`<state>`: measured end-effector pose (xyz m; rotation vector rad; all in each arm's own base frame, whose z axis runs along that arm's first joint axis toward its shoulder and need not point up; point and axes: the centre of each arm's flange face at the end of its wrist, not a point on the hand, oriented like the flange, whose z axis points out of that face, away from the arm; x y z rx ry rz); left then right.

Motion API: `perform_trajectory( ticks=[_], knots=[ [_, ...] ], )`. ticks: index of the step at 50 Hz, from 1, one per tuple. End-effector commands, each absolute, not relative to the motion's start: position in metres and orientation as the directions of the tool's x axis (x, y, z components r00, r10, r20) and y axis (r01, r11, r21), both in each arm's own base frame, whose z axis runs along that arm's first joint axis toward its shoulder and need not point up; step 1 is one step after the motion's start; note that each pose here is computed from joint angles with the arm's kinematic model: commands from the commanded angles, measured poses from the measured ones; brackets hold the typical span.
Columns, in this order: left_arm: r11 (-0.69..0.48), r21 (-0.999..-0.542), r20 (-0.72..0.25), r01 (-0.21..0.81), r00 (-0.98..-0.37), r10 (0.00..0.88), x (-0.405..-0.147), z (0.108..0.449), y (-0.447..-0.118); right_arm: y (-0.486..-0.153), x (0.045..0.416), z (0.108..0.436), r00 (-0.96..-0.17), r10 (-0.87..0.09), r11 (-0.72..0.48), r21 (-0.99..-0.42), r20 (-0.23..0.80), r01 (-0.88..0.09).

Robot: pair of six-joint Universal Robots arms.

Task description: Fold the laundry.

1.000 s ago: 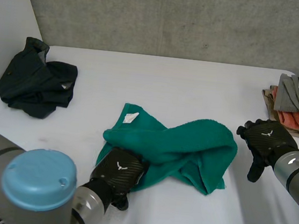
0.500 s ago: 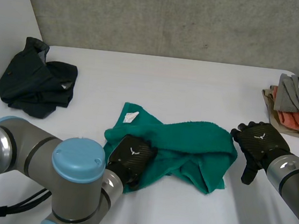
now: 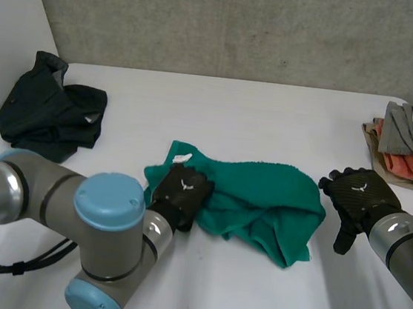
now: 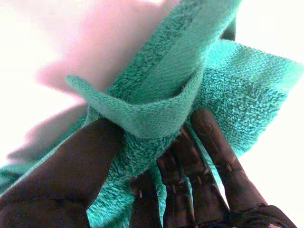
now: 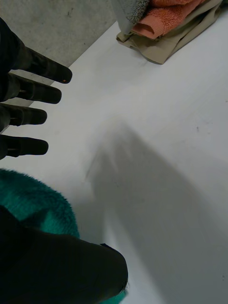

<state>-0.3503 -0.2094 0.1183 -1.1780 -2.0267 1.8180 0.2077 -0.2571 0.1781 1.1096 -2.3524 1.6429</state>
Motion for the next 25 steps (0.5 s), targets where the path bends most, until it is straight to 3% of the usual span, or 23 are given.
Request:
perform_trajectory(
  ticks=[1,8,10,14,25],
  knots=[
    [-0.178,-0.934,-0.354,0.309,-0.743,0.568,-0.338,0.202,-0.214,-0.253,0.208,0.181,-0.796,-0.516,0.274,-0.819,0.317,-0.504],
    [-0.240,-0.935,-0.350,0.260,-0.783,0.514,-0.318,0.247,-0.209,-0.249,0.228,0.166,-0.873,-0.487,0.467,-0.845,-0.002,-0.259],
    [-0.235,-0.935,-0.350,0.264,-0.786,0.509,-0.314,0.249,-0.209,-0.250,0.238,0.156,-0.870,-0.474,0.540,-0.825,-0.133,-0.168],
    [-0.219,-0.936,-0.350,0.275,-0.786,0.510,-0.310,0.248,-0.208,-0.249,0.260,0.143,-0.840,-0.473,0.609,-0.788,-0.266,-0.093],
    [-0.196,-0.946,-0.324,0.260,-0.788,0.523,-0.310,0.247,-0.205,-0.237,0.307,0.132,-0.775,-0.516,0.630,-0.774,-0.365,-0.055]
  ],
)
